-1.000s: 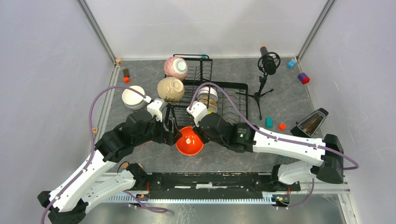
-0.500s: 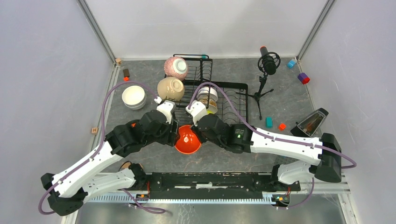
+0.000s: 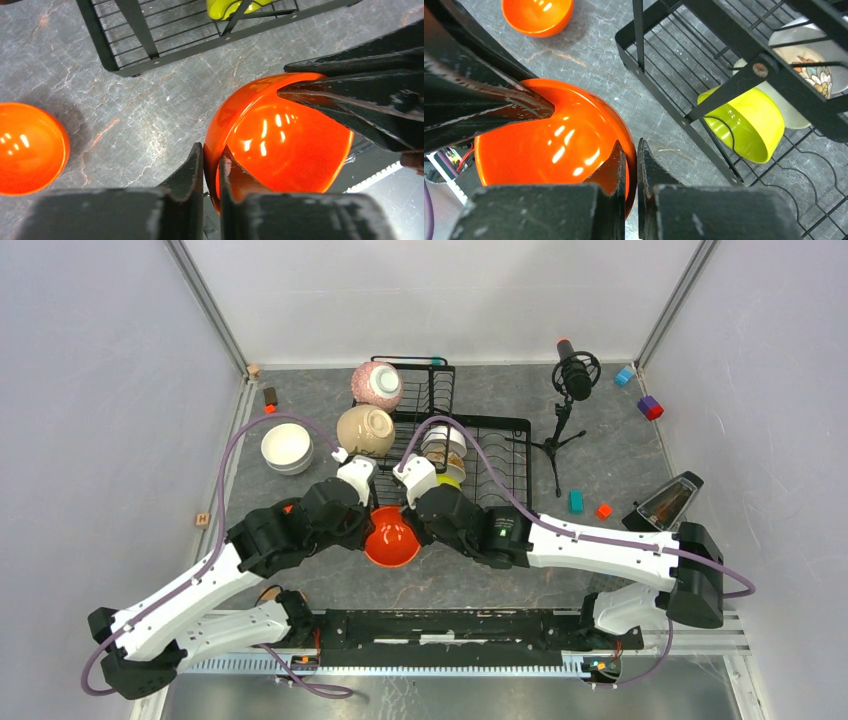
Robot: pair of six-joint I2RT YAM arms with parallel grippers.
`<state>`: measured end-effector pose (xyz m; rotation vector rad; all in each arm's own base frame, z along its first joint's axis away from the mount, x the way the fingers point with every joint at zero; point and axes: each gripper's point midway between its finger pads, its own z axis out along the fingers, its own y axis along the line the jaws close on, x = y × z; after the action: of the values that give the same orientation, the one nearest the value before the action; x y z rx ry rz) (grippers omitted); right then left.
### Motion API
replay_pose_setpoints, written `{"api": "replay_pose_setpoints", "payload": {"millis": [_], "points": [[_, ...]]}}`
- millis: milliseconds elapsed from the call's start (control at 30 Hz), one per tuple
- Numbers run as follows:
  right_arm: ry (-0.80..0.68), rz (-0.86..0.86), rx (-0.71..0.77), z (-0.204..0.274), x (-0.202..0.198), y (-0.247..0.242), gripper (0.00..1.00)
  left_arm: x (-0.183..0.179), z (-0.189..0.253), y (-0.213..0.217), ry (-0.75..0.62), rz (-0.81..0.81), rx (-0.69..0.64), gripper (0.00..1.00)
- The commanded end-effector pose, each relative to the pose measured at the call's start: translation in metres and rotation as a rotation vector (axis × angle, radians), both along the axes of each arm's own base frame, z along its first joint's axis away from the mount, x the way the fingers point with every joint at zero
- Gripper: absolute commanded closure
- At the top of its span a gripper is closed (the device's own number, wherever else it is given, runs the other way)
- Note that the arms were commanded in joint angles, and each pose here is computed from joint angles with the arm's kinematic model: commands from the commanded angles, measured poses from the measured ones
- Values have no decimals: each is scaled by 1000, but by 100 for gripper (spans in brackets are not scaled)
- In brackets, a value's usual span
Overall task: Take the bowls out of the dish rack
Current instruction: Place the bowl with the bowl.
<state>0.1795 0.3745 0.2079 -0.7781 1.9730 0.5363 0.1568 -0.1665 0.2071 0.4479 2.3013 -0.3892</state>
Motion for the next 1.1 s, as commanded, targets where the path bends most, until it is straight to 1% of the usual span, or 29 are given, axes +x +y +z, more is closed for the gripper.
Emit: {"api": "replay_pose_setpoints", "payload": {"millis": [0,67,100,167,300,467,567,667,767,833,967,1067], "points": [[-15,70,115,36,-10,18,100,11,1,15,-44,41,81,97],[-21,95,124,38,-13,19,100,13,-1,16,-51,61,78,98],[-27,110,136,39,-15,19,97,13,0,16,-55,69,67,98],[-35,126,151,41,-18,17,88,15,2,17,-74,93,42,98],[-40,155,169,46,-23,13,59,18,9,27,-110,150,27,98],[-63,202,171,54,-30,7,34,21,17,39,-146,201,28,98],[-88,219,162,63,-33,-4,23,23,26,52,-175,247,57,98],[-137,239,162,71,-37,-25,18,27,34,75,-217,330,121,98],[-188,262,184,73,-44,-46,18,32,32,94,-224,427,224,98],[-206,275,193,68,-47,-55,18,33,30,96,-213,446,266,98],[-193,323,172,41,-57,-62,18,38,28,106,-215,498,325,98],[-182,319,148,21,-58,-70,18,39,28,122,-188,554,360,98]]}}
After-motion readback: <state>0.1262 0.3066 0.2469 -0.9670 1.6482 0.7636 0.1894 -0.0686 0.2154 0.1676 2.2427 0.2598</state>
